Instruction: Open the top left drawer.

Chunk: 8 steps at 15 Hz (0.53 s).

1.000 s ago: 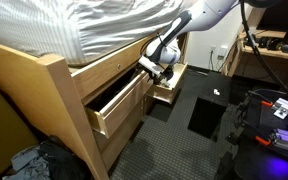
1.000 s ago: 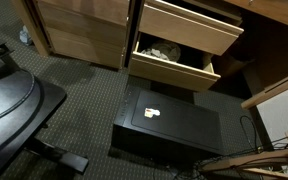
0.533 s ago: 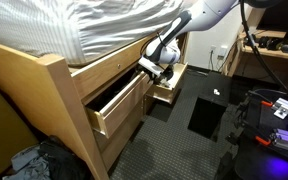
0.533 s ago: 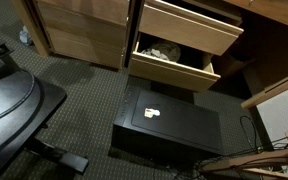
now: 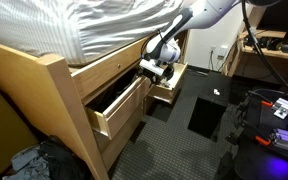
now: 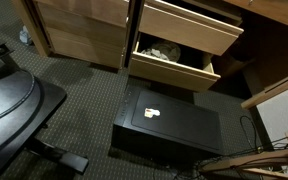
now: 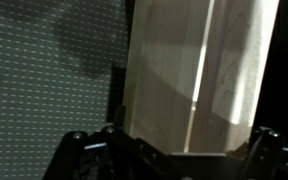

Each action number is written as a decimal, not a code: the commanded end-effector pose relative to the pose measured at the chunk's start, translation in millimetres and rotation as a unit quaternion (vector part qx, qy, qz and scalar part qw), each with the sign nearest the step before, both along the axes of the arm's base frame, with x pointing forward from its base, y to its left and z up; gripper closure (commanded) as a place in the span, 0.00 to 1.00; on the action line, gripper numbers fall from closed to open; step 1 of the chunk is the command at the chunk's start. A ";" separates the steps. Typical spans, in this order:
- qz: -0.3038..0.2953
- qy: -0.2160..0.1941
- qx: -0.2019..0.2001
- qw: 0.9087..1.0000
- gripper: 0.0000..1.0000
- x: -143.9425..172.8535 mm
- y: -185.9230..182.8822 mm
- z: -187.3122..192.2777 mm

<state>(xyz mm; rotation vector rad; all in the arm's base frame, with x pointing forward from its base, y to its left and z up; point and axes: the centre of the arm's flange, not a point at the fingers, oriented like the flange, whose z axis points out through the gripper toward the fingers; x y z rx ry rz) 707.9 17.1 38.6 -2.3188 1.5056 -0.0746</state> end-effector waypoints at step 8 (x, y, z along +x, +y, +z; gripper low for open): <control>0.087 0.231 -0.041 0.968 0.00 -15.9 -40.1 35.1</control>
